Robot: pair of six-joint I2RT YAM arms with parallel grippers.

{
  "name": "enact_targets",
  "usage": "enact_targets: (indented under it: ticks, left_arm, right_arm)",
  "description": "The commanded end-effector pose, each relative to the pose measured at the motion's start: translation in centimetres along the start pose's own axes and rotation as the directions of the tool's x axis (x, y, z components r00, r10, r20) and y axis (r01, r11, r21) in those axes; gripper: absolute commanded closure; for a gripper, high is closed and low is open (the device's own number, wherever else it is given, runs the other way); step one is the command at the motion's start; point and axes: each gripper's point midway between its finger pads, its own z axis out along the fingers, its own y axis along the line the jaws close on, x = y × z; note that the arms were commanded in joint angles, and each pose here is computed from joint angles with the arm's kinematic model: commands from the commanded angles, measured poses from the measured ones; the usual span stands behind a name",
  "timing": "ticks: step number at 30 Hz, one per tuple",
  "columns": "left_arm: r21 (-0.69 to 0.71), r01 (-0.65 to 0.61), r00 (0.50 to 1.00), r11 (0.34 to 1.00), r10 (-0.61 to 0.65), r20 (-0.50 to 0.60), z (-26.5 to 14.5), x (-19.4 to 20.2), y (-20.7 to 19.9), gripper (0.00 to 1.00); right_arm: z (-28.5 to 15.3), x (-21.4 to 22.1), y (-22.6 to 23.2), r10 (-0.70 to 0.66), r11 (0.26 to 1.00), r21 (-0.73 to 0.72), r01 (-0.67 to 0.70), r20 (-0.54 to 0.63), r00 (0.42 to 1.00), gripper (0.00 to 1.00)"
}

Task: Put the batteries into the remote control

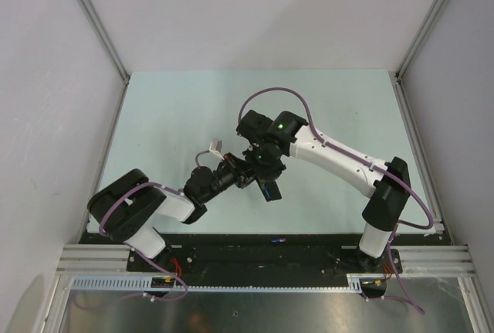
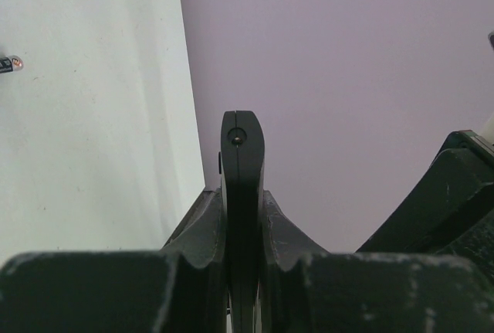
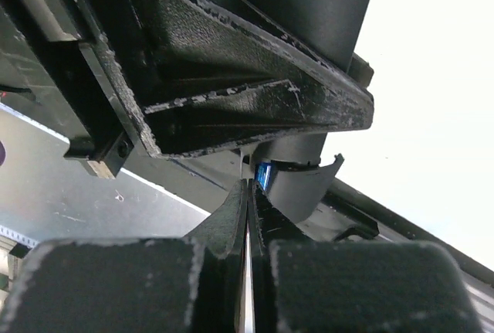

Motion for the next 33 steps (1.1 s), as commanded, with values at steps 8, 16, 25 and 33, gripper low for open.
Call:
enact_targets:
  ticks: [8,16,25,33]
  left_arm:
    - [0.406,-0.057,0.998,0.912,0.043,0.044,-2.2,-0.6,-10.5,1.0]
    - [0.378,-0.07,0.995,0.923,0.04,0.087,-2.6,-1.9,-9.5,1.0]
    - [0.377,-0.094,0.994,0.921,0.063,0.094,-3.7,-2.1,-9.4,1.0]
    - [0.437,-0.179,0.983,0.881,0.139,0.123,-9.2,-0.8,-10.6,1.0]
  right_arm:
    - [-0.3,-1.3,0.6,0.001,1.0,0.005,-0.001,0.04,0.999,1.0]
    - [-4.9,-4.6,-1.0,0.071,0.997,-0.013,-0.07,0.241,0.968,1.0]
    - [-2.4,-2.5,-9.4,0.268,0.962,-0.089,-0.258,0.481,0.835,0.67]
    - [3.9,-1.9,-8.1,0.036,0.998,0.03,-0.055,0.461,0.886,0.58]
